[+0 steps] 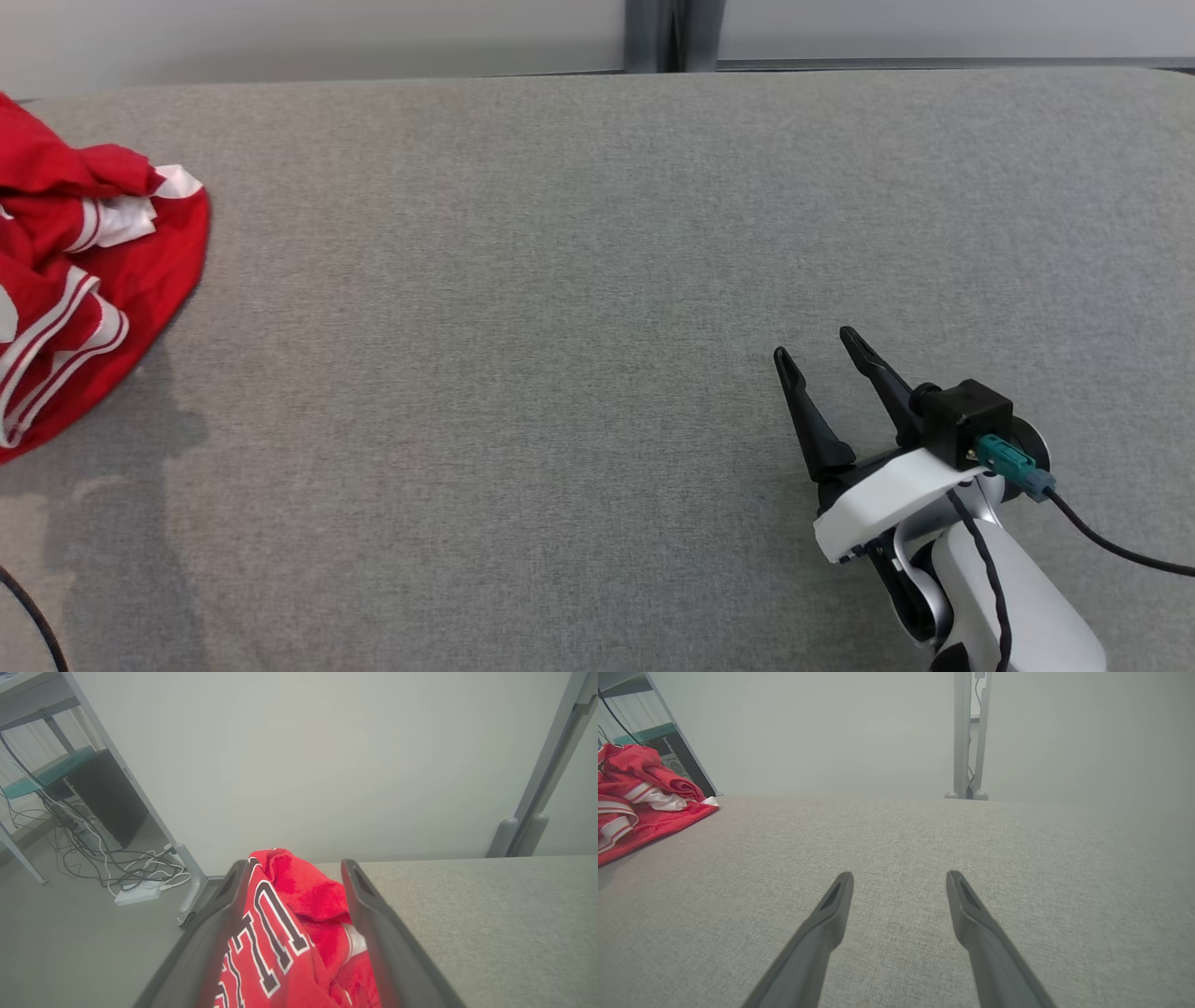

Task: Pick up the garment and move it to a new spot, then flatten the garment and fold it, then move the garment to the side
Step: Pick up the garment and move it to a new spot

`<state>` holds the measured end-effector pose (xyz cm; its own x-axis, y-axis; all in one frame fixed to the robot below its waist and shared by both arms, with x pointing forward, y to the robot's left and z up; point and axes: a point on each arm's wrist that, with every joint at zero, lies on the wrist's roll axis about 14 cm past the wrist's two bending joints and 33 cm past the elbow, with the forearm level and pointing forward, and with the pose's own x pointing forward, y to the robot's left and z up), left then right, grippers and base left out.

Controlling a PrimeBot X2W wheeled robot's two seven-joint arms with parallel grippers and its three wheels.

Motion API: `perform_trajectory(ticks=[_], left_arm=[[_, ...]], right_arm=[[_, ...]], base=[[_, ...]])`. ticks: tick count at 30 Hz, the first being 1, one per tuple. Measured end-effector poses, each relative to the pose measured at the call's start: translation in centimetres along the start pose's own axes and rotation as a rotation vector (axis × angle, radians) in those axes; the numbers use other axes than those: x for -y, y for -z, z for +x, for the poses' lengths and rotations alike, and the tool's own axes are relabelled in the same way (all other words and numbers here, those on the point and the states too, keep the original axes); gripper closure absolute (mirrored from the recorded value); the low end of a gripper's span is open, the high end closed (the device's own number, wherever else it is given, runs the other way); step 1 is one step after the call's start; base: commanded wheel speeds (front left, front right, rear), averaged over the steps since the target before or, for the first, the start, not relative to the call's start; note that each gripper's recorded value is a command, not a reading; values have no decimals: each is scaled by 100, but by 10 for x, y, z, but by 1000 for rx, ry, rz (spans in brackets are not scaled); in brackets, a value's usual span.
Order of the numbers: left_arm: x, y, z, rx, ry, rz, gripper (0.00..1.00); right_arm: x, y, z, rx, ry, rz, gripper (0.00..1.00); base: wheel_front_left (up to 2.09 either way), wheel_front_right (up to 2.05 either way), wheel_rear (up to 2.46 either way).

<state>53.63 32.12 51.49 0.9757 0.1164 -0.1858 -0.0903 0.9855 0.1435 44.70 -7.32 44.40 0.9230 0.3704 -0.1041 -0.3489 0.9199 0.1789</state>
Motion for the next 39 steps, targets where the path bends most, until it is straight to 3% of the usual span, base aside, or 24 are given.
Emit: perform_trajectory(ticks=[6, 8, 13, 20, 21, 22, 26, 31, 39], left_arm=[[12, 39, 19, -196, 23, 19, 0], [9, 50, 22, -263, 25, 84, 0], [5, 88, 20, -455, 10, 111, 0], [8, 111, 15, -526, 1, 75, 0], [8, 110, 15, -515, 2, 76, 71], [8, 108, 15, -503, 3, 79, 100], [7, 98, 17, -452, 6, 87, 100], [11, 52, 26, -267, 21, 95, 100], [56, -29, 22, 3, 146, 134, 100]], right_arm=[[20, 5, -8, -11, 55, -4, 0], [25, 5, -9, -11, 67, -7, 0], [38, 5, -14, -15, 103, -13, 0], [45, 6, -18, -18, 122, -16, 0], [46, 6, -17, -19, 122, -17, 0], [45, 5, -17, -18, 120, -18, 0], [41, 4, -14, -13, 107, -20, 0], [33, -2, -12, 0, 86, -21, 0], [19, -15, -14, 31, 59, -17, 0]], base=[[0, 0, 0], [0, 0, 0], [0, 0, 0], [0, 0, 0], [0, 0, 0], [0, 0, 0], [0, 0, 0], [0, 0, 0], [0, 0, 0]])
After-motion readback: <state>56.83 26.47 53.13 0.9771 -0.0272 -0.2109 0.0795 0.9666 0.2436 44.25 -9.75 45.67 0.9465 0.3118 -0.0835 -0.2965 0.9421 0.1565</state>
